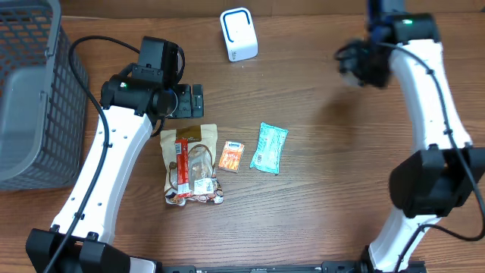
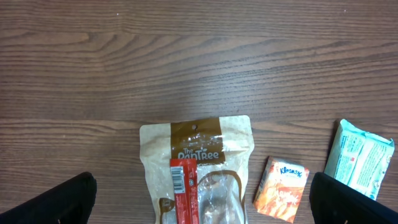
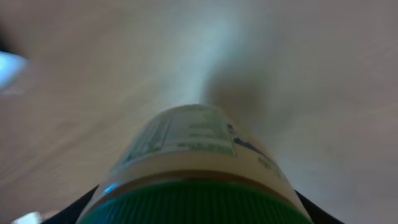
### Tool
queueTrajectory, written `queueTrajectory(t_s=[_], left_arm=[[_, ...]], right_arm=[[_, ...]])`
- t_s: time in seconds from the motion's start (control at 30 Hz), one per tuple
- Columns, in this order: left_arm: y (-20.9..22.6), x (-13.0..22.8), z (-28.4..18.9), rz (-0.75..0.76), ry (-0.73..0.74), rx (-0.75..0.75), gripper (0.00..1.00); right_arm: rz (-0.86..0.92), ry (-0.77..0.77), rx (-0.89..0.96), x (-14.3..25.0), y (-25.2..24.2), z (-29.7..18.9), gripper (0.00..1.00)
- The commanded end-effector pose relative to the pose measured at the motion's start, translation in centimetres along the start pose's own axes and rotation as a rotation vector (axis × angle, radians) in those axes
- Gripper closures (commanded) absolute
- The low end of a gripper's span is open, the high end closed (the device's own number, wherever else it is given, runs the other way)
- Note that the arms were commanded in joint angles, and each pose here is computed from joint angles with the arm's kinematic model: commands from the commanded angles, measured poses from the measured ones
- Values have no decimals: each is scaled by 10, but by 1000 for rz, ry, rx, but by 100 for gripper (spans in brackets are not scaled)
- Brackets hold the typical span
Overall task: Scan the item barcode
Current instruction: 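Carry the jar right and lower it onto the table, then release the jar and move the right gripper to the wipes pack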
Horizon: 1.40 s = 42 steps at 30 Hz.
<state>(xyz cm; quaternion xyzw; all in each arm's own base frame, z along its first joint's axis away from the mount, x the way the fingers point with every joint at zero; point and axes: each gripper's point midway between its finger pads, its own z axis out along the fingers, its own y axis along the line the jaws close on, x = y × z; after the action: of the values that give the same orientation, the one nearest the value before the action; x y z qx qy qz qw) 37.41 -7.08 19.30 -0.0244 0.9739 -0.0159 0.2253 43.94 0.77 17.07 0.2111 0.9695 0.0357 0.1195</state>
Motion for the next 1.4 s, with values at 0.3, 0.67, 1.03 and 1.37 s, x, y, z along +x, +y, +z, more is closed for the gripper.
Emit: queueTrajectory(t_s=[0.3,0.67,1.03,1.37], left_arm=[[0,-4,-5,7,-17,-3,0],[0,-4,-5,7,-17,-3,0],[0,-4,-5,7,-17,-3,0],[0,-4,-5,7,-17,-3,1]], right_arm=[[302,187,105,25,-118,72,95],[337,210,122,44,-138,106,69],[338,175,110,25,-133,73,1],[47,175,-138,35,-51,-20,3]])
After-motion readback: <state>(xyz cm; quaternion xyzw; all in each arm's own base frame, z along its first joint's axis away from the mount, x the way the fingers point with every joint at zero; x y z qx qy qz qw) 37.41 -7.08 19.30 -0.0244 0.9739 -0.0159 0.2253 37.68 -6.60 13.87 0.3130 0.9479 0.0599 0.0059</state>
